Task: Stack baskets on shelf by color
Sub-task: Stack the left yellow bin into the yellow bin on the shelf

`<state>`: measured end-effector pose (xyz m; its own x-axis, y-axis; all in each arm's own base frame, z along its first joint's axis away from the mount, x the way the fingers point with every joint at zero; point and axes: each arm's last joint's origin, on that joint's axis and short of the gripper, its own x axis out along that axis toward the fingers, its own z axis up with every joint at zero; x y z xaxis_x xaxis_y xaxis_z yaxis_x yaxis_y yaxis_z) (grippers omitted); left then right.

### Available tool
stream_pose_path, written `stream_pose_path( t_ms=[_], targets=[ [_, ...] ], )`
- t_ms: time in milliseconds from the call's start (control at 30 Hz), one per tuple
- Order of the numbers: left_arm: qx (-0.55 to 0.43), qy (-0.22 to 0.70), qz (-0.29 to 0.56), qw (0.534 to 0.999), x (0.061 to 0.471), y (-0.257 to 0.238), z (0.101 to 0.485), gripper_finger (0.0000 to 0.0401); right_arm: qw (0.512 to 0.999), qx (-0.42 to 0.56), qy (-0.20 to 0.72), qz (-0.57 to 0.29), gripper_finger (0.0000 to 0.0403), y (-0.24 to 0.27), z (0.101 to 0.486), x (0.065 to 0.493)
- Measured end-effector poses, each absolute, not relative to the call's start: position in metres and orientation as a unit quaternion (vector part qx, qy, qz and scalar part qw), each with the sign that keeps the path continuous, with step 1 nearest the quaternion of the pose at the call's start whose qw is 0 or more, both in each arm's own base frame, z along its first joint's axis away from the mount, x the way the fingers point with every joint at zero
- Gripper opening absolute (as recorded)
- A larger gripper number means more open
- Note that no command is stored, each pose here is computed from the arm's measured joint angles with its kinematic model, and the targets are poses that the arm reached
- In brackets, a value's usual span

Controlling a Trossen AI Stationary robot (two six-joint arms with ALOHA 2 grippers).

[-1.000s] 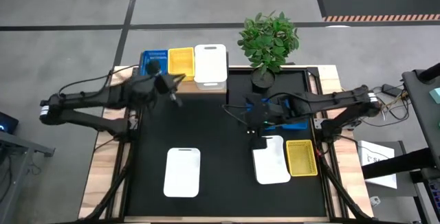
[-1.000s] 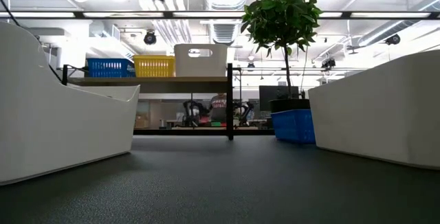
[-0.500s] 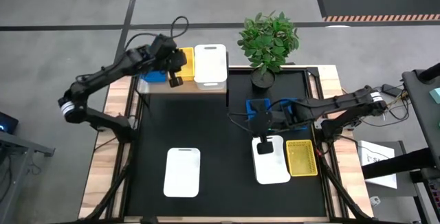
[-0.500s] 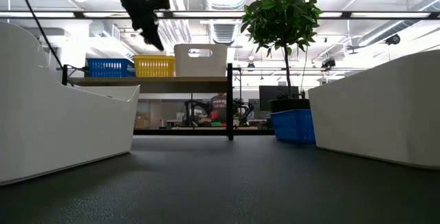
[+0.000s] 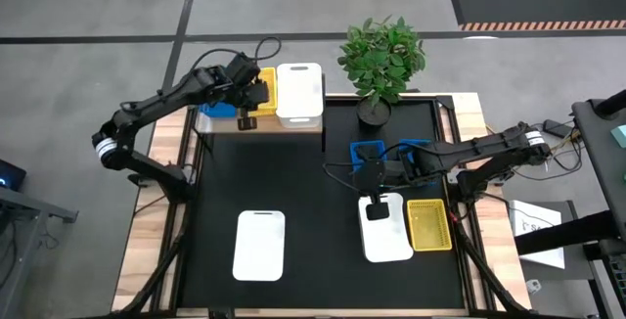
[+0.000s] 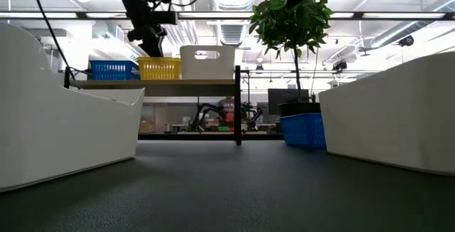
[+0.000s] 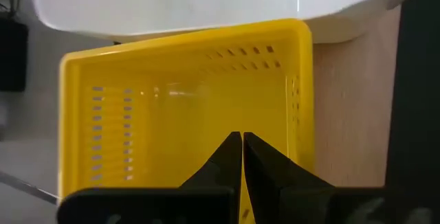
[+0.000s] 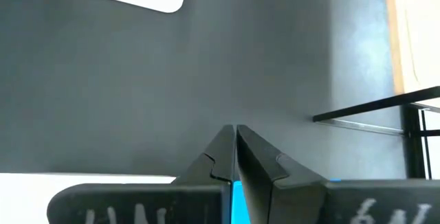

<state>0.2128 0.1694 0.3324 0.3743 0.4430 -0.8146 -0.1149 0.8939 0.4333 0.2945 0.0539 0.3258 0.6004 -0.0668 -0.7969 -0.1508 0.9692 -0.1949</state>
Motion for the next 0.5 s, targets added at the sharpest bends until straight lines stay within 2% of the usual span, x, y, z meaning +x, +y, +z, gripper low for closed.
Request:
stream_pose_path(
  t_ms=[500],
  targets=[
    [0.153,0.524,0.179,0.819,0.195,0.155,0.346,0.0,0.887,-0.117,0.447,0.021,0.0009,0.054,0.326,0.294]
  ],
)
